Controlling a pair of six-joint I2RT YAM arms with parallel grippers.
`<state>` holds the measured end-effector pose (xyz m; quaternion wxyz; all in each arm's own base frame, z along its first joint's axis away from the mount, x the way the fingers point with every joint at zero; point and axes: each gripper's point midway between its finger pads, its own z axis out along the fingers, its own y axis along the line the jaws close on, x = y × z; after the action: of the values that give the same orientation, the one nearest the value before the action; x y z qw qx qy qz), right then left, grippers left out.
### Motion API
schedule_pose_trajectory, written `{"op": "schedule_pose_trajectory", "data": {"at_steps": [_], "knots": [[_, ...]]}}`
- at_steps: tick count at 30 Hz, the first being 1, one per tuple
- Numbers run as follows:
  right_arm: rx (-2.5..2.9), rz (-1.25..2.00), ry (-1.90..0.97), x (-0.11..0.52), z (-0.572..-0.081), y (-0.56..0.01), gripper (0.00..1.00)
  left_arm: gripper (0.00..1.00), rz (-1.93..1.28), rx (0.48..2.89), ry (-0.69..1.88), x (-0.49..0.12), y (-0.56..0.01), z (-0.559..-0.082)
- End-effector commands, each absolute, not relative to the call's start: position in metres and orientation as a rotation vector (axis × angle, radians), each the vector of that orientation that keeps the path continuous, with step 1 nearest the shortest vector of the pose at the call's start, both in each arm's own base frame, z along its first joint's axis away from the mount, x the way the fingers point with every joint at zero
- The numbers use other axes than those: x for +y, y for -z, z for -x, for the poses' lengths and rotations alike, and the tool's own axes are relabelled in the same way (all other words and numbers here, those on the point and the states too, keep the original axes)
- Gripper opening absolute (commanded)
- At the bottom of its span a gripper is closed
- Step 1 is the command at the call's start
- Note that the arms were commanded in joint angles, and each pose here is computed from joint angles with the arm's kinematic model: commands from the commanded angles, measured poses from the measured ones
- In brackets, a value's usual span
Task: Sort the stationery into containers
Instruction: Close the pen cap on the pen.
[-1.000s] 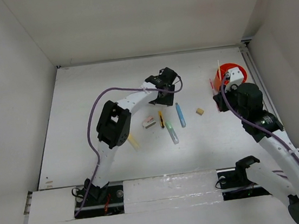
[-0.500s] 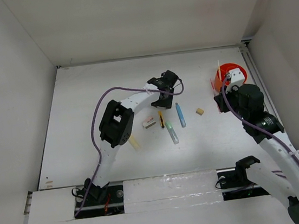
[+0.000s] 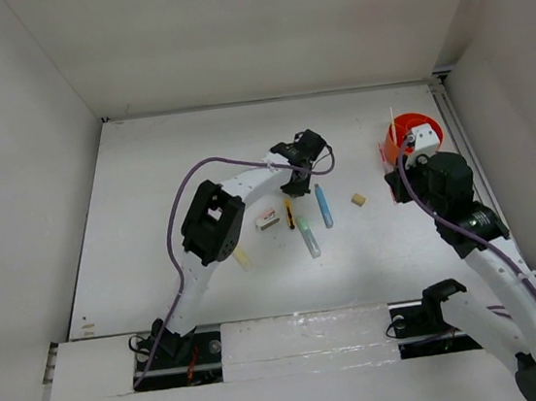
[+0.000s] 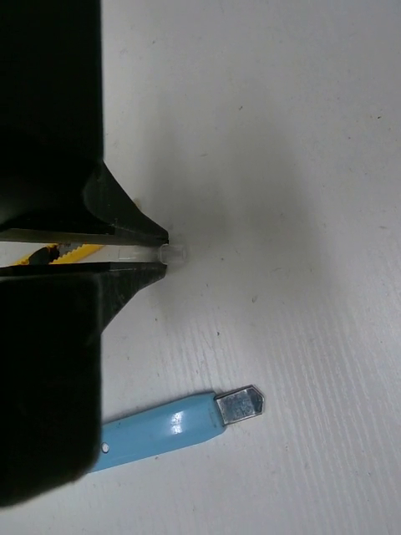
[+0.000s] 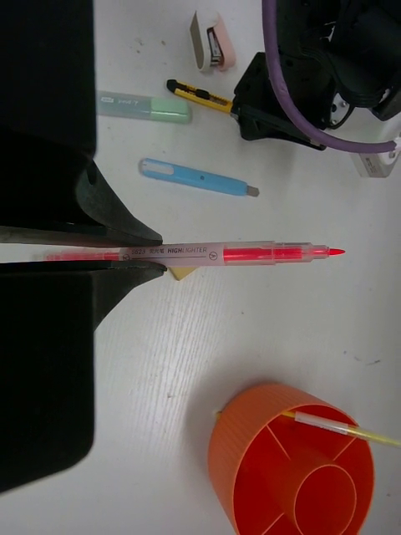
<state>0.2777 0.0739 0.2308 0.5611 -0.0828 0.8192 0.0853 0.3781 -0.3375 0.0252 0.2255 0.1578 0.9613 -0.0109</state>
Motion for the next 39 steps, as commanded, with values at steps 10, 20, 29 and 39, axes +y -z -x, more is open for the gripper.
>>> {"op": "schedule_pose_trajectory", "data": {"at_steps": [10, 20, 29, 39], "knots": [[1.868, 0.284, -0.404, 0.104, -0.289, -0.212, 0.00, 0.00, -0.202, 2.485, 0.395, -0.372, -0.137, -0.393], [1.826, 0.339, -0.743, 0.154, -0.288, -0.197, 0.00, 0.00, -0.079, 1.988, 1.049, -0.391, -0.268, -0.374], [1.795, 0.365, -0.846, 0.185, -0.288, -0.212, 0.00, 0.00, -0.271, 1.775, 1.322, -0.401, -0.297, -0.335], [1.769, 0.392, -0.901, 0.209, -0.284, -0.221, 0.00, 0.00, -0.333, 1.630, 1.356, -0.391, -0.319, -0.318]]}}
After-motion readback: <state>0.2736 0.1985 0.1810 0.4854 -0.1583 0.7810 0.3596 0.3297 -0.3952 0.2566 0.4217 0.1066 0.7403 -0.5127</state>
